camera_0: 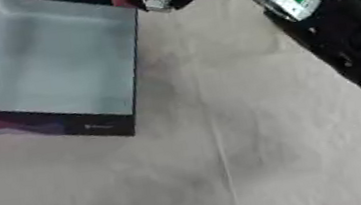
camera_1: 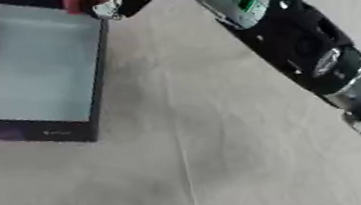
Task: Pick up objects on the table and place them in the box.
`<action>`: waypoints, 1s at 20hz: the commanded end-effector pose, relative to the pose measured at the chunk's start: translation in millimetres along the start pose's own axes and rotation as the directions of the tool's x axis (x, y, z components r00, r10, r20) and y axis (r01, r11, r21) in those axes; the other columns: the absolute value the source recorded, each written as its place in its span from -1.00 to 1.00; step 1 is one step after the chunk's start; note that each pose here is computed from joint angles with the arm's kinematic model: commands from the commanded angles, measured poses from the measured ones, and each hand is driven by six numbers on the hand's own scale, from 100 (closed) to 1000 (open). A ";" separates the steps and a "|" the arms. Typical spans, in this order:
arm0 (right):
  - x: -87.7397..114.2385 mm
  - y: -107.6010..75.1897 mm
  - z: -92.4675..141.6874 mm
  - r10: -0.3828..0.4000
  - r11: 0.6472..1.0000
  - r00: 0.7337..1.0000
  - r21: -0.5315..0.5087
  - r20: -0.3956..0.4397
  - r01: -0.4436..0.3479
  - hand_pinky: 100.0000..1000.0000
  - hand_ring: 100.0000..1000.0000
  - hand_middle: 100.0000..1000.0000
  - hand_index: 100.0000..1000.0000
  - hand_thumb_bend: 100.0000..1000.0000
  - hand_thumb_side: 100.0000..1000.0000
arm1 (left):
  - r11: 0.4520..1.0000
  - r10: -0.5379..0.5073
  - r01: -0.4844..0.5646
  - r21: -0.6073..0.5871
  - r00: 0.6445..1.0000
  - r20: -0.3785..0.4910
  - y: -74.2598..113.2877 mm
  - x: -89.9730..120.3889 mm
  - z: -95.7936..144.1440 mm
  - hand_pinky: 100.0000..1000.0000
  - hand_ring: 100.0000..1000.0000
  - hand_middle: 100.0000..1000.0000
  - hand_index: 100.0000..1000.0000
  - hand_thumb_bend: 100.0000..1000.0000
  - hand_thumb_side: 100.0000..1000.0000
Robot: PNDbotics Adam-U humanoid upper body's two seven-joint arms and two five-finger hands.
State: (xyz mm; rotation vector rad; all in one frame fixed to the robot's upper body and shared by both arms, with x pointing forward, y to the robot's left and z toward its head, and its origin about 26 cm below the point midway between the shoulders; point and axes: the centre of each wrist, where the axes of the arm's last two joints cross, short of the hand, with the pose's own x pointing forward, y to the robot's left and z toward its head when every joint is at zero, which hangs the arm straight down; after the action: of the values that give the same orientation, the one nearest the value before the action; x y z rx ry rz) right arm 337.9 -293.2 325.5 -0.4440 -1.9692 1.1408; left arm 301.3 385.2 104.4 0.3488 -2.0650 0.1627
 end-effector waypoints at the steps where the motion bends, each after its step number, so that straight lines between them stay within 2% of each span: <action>1: 24.4 -18.7 8.7 0.065 0.997 0.996 -0.054 0.069 -0.061 0.60 0.36 0.55 0.10 -1.00 -1.00 | 0.999 -0.024 0.025 -0.025 1.000 0.017 4.0 6.5 -6.5 0.48 -0.20 0.41 0.31 -1.00 0.29; 5: 47.2 -22.9 16.4 0.071 0.994 0.987 -0.097 0.144 -0.057 0.60 0.35 0.54 0.09 -1.00 -1.00 | 0.999 -0.031 0.031 -0.033 1.000 -0.004 4.5 4.4 -5.4 0.48 -0.20 0.41 0.31 -1.00 0.29; 9: 60.2 -22.7 20.4 0.043 0.994 0.981 -0.108 0.188 -0.023 0.58 0.34 0.52 0.08 -1.00 -1.00 | 0.999 -0.024 0.023 -0.047 1.000 -0.008 1.3 4.8 -7.8 0.48 -0.20 0.41 0.31 -1.00 0.29; 15: 63.9 -25.4 21.5 0.015 0.991 0.977 -0.132 0.215 0.014 0.58 0.33 0.52 0.07 -1.00 -1.00 | 0.998 -0.010 0.008 -0.069 1.000 -0.028 -5.0 2.5 -8.9 0.48 -0.20 0.41 0.31 -1.00 0.31; 20: 63.9 -24.7 18.8 -0.013 0.991 0.979 -0.127 0.205 0.039 0.59 0.34 0.52 0.07 -1.00 -1.00 | 0.995 0.015 -0.017 -0.096 1.000 -0.025 -15.5 3.4 -13.3 0.48 -0.20 0.41 0.31 -1.00 0.31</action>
State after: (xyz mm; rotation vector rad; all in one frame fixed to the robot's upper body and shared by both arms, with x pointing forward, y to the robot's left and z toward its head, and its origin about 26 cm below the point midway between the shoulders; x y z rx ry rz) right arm 291.8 -274.7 360.2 -0.3461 -2.2177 1.0685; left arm 314.3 373.3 106.1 0.2646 -2.0257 0.0991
